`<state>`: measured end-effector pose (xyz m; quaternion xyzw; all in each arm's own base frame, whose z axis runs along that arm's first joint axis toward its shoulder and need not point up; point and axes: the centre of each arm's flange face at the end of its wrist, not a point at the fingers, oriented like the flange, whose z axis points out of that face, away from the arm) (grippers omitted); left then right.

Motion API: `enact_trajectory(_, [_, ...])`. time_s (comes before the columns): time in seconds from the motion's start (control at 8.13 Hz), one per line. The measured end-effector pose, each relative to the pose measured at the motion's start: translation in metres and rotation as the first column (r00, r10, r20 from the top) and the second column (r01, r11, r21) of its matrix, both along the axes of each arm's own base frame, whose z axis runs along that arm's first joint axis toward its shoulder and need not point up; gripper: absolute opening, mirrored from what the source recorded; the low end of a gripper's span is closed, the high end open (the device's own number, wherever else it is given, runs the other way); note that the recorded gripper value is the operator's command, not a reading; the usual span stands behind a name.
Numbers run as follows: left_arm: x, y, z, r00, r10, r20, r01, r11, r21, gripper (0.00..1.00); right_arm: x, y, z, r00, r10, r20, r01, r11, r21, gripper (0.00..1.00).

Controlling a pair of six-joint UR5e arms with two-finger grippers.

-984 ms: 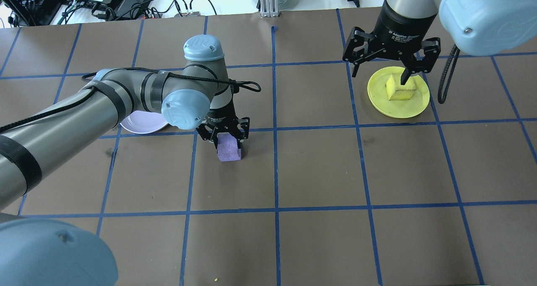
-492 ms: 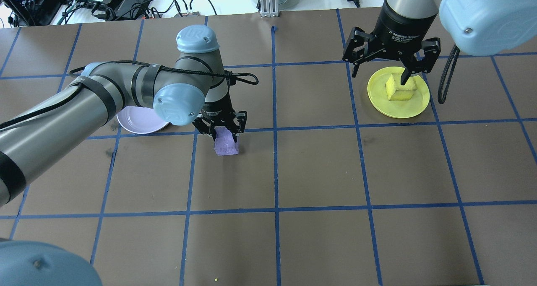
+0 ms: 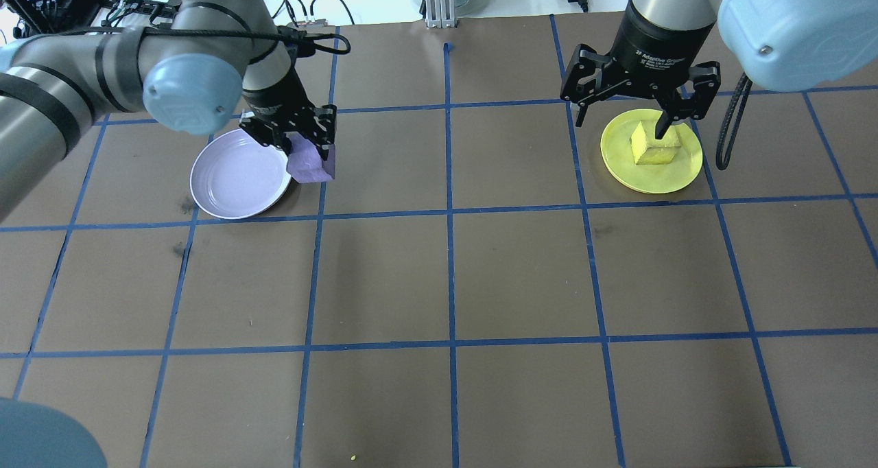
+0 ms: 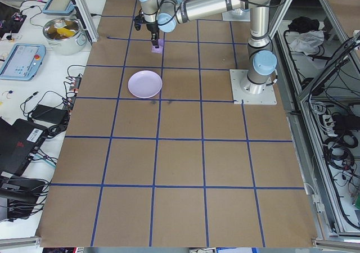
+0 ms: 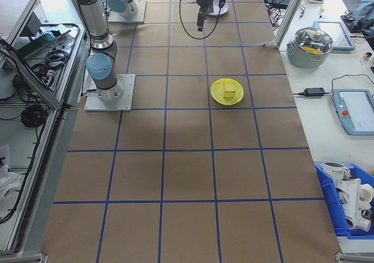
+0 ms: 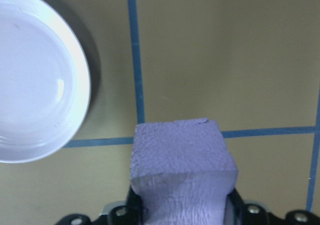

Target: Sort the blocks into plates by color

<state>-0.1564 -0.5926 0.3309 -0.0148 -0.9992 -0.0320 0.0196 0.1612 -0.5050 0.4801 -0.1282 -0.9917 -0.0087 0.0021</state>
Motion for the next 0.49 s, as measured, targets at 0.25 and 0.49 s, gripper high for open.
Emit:
enact_trajectory(0.25, [0.057, -0.030, 0.017, 0.999, -0.055, -0.002, 0.054, 0.997, -0.049, 0.00, 0.000, 0.000, 0.000, 1.000, -0.001, 0.000, 0.001, 1.000, 0.000, 1.00])
enact_trajectory(0.49, [0.109, -0.046, 0.005, 0.994, -0.108, -0.002, 0.108, 0.993, -0.055, 0.00, 0.000, 0.000, 0.000, 1.000, 0.000, 0.000, 0.000, 1.000, 0.001, 1.00])
